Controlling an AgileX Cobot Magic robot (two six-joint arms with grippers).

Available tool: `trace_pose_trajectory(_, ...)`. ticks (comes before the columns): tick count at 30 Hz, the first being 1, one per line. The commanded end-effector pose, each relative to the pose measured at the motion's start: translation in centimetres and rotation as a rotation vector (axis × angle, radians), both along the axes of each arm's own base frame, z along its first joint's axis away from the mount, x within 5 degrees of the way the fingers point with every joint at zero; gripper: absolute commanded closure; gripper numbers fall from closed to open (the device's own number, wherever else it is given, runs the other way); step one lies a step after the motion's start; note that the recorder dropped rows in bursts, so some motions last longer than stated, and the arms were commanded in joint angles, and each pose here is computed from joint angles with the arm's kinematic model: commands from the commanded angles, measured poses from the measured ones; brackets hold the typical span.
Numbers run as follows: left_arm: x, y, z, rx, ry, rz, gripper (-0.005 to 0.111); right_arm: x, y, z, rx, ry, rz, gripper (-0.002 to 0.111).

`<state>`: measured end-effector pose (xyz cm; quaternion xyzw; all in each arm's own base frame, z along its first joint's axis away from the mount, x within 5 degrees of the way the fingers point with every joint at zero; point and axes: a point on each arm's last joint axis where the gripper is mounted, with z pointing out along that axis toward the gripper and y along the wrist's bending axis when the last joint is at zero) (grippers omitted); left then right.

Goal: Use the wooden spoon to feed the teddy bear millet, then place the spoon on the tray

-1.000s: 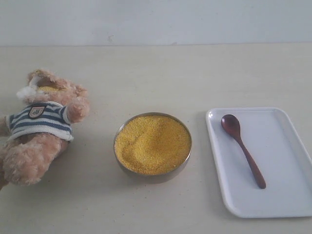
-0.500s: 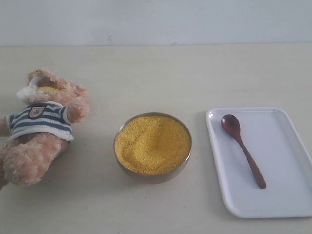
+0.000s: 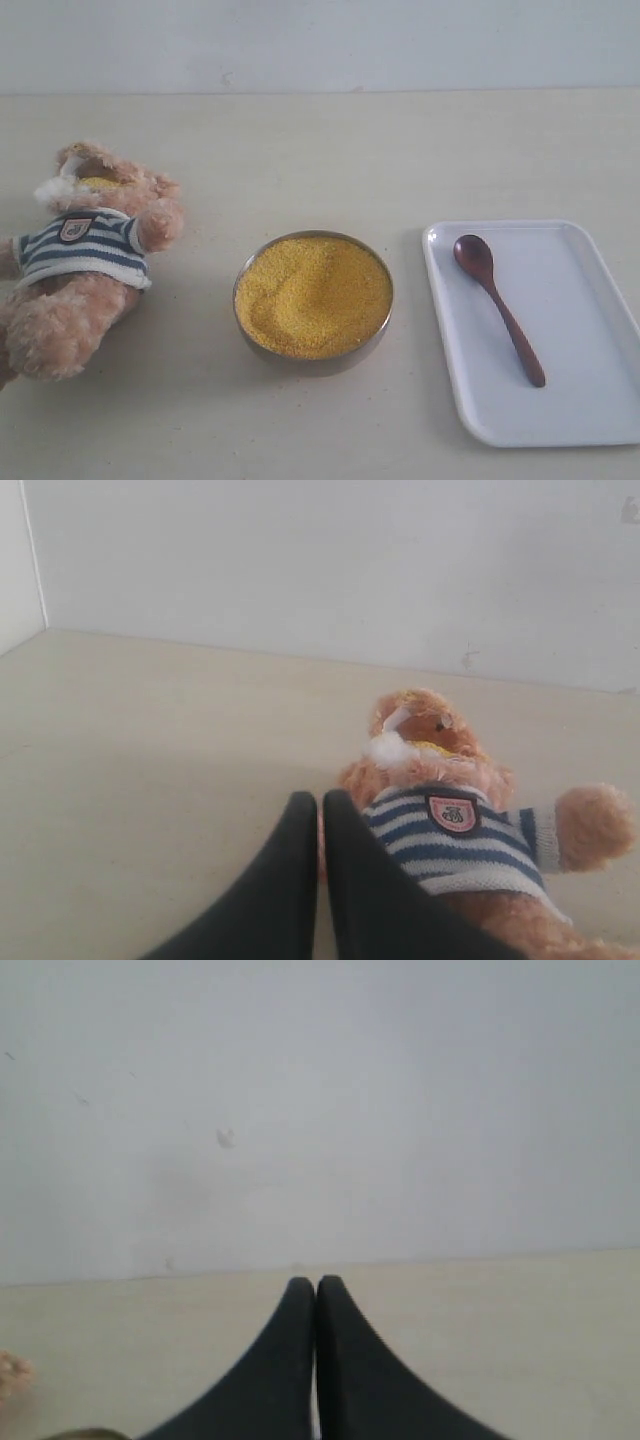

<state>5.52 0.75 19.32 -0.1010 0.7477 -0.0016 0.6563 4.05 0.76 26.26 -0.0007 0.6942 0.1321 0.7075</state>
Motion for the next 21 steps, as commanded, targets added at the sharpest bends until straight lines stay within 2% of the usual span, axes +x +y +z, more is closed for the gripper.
trace_pose_trajectory(1, 0.0, 0.0, 0.1, -0.004, -0.017, 0.002, 0.103, 1.3, -0.2, -5.2, -0.06, 0.102, -0.083, 0.109)
trace_pose_trajectory(3, 0.0, 0.0, 0.1, -0.004, -0.017, 0.002, 0.103, 1.6, -0.2, -5.9, -0.051, 0.047, -0.08, 0.109)
trace_pose_trajectory(4, 0.0, 0.0, 0.1, -0.004, -0.017, 0.002, 0.103, 1.5, -0.2, -6.5, -0.082, 0.105, -0.083, 0.109)
trace_pose_trajectory(6, 0.0, 0.0, 0.1, -0.004, -0.017, 0.002, 0.103, 1.5, -0.3, -6.6, -0.133, 0.109, -0.085, 0.109)
trace_pose_trajectory(11, 0.0, 0.0, 0.1, -0.004, -0.017, 0.002, 0.103, 1.4, -0.3, -7.4, -0.148, 0.206, -0.084, 0.109)
trace_pose_trajectory(21, 0.0, 0.0, 0.1, -0.004, -0.017, 0.002, 0.103, 1.4, -0.3, -7.4, -0.148, 0.204, -0.084, 0.109)
